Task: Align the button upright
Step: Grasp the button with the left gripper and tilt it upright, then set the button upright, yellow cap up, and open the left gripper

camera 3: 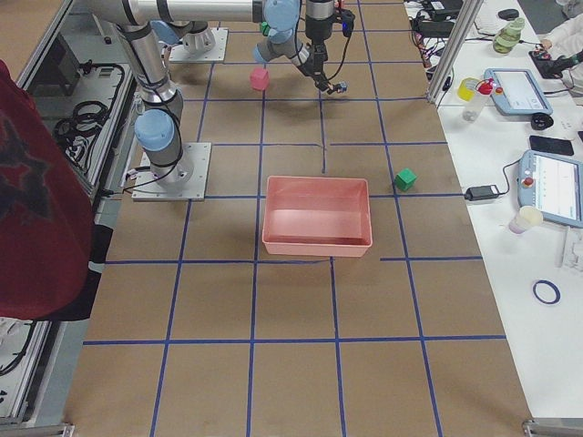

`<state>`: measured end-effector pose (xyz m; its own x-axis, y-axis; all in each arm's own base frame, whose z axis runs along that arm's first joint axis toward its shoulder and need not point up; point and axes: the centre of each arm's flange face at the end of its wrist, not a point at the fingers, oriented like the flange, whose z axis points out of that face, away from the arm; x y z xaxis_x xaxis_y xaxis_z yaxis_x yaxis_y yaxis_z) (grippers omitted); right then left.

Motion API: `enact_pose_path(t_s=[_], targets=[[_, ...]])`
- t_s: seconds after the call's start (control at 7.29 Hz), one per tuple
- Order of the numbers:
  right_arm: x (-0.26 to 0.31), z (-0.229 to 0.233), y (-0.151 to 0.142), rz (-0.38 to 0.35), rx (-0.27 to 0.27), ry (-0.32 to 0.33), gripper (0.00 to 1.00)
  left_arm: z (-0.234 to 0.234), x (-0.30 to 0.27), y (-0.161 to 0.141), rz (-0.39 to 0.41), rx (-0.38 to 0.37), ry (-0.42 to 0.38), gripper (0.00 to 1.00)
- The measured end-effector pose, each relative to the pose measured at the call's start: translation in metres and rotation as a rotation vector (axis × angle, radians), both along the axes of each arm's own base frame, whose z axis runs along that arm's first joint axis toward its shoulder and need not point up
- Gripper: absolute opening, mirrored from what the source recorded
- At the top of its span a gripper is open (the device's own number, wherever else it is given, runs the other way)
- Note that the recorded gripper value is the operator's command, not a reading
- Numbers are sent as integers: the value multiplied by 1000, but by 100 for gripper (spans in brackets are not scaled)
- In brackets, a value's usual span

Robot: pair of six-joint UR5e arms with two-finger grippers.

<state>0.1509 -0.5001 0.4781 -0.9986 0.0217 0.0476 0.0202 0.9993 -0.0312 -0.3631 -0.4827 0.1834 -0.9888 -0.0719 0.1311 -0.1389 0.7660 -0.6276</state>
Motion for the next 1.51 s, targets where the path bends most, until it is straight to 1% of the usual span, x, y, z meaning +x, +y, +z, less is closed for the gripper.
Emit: enact_pose_path(t_s=[0.14,0.41,0.55,0.69,0.82,0.96,1.1,1.51], targets=[[0,0,0,1,0,0,100,14,-3,-3,26,99,14,0],[1,0,0,2,-1,-1,100,53,-4,-13,109,358,69,0],[1,0,0,3,-1,-1,100,75,2,-22,154,486,125,0],[0,0,0,2,-1,-1,100,91,12,-31,212,603,224,0],[0,0,0,2,-2,-1,100,97,25,-40,262,715,328,0],[0,0,-1,2,-2,-1,100,95,35,-46,294,816,412,0],[0,-1,-1,2,-2,-1,100,90,45,-52,314,888,477,0],[1,0,0,3,-4,-3,100,56,66,-72,266,998,590,0]])
